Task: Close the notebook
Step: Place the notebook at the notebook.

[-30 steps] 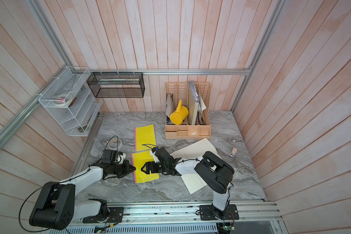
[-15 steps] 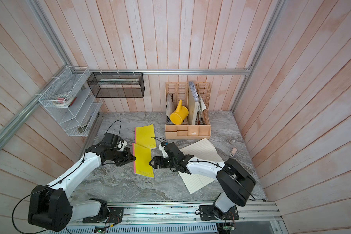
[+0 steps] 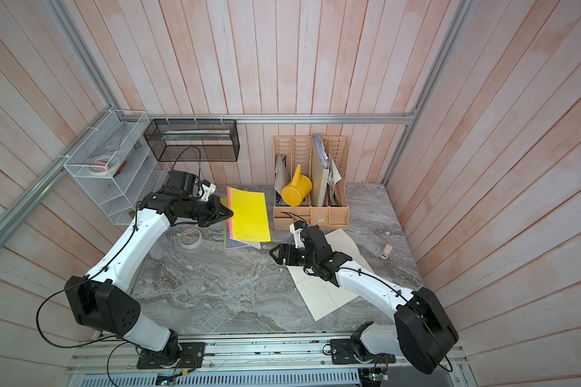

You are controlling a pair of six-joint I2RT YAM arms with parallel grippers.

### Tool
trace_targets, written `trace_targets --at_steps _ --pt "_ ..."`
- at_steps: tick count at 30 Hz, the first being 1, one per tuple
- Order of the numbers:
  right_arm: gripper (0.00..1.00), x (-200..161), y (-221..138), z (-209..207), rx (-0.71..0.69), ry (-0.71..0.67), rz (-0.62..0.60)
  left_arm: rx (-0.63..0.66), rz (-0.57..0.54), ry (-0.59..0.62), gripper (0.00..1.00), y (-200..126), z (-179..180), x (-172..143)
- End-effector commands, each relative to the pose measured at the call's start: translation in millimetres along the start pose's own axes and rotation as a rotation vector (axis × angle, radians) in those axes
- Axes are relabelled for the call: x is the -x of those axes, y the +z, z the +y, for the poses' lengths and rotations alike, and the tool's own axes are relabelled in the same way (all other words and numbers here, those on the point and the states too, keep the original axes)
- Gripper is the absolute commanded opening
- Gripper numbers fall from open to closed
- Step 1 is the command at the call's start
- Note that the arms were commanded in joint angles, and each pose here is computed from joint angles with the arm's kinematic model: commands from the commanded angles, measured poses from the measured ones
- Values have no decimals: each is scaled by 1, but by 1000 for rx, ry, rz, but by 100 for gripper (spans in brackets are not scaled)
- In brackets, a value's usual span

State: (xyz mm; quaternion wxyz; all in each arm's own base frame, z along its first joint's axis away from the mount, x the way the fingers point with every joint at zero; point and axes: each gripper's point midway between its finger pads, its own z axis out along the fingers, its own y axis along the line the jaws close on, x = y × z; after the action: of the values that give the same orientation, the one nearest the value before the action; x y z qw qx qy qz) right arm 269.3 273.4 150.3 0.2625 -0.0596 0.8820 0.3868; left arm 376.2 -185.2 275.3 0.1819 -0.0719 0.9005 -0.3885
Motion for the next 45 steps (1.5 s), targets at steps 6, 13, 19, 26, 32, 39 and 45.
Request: trace_targets --at_steps 6,13,19,26,32,39,45 --pt "90 -10 3 -13 -7 9 39 -34 -47 20 0 1 1 33" --pt "90 -7 2 -12 2 12 20 -48 -96 52 0 42 20 79" --pt "90 -13 5 -23 -17 33 43 -32 -148 58 0 69 36 119" --pt "90 -14 6 -31 -24 51 53 -53 -193 9 0 91 63 152" --pt "90 -17 8 -38 -34 65 70 -42 -167 -64 0 125 103 157" --pt "90 -17 13 -42 -32 74 80 100 -185 -100 0 143 149 162" --pt "90 -15 16 -40 -18 69 88 291 -169 -96 0 144 187 158"
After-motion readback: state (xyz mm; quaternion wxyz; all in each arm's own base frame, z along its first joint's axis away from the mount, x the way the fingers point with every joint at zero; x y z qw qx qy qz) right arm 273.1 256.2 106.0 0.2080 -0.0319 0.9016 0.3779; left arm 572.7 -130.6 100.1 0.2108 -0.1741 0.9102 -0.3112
